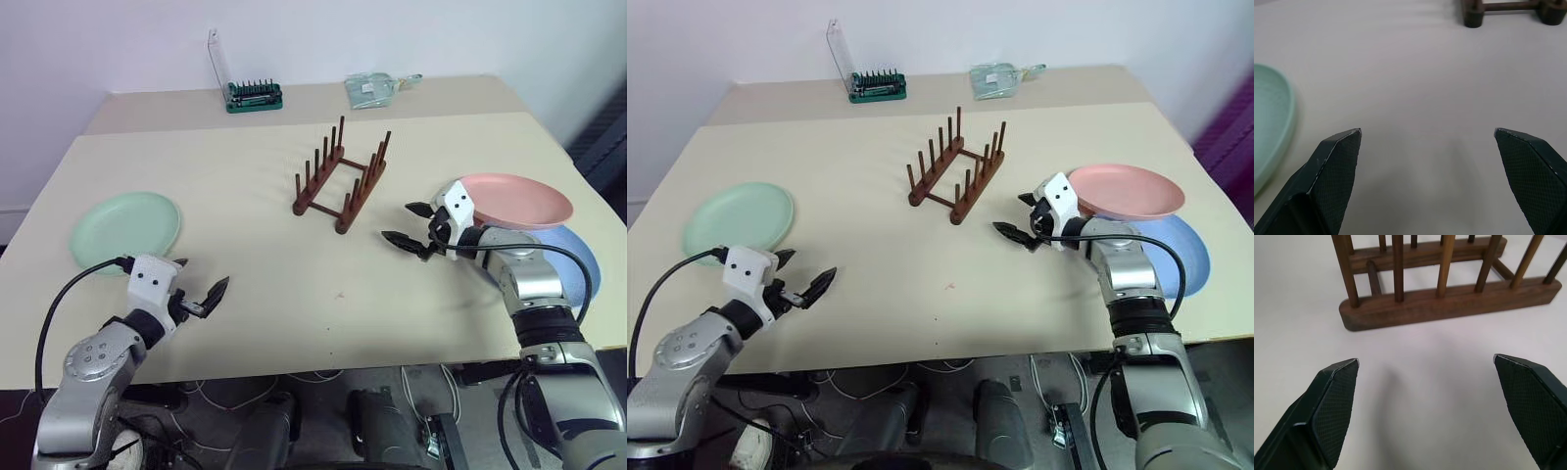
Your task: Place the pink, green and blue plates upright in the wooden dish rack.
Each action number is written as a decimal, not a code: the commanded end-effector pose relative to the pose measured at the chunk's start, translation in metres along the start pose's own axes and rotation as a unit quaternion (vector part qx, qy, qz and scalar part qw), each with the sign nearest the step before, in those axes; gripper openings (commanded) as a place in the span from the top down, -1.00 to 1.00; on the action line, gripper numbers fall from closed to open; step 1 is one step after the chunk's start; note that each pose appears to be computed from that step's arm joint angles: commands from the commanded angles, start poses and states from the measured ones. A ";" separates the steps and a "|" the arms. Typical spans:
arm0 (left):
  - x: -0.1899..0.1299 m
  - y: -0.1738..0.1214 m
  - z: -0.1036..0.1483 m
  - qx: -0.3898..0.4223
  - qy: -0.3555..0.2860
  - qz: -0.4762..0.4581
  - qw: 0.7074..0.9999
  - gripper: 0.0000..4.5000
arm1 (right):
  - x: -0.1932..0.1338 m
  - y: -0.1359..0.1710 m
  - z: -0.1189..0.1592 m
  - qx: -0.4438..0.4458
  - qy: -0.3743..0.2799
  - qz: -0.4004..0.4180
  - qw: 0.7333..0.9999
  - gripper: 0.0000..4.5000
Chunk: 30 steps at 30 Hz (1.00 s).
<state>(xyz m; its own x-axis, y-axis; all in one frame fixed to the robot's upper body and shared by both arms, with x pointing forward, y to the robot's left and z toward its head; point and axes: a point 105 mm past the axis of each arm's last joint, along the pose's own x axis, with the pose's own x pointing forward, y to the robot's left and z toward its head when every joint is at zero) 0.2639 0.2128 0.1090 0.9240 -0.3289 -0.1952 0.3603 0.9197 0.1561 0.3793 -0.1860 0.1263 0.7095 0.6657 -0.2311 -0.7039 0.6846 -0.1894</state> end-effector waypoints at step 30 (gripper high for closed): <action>0.174 -0.151 0.041 0.039 0.021 -0.157 0.987 -0.99 | -0.030 0.000 0.019 -0.043 -0.006 -0.051 0.998 -1.00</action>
<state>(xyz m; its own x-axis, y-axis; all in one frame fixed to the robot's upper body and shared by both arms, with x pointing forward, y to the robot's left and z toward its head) 0.3705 0.0078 0.0912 0.7448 -0.6008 -0.2902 0.6530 0.7457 0.1324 0.3610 -0.2021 0.1366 0.7749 0.5861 -0.2366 -0.6319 0.7268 -0.2693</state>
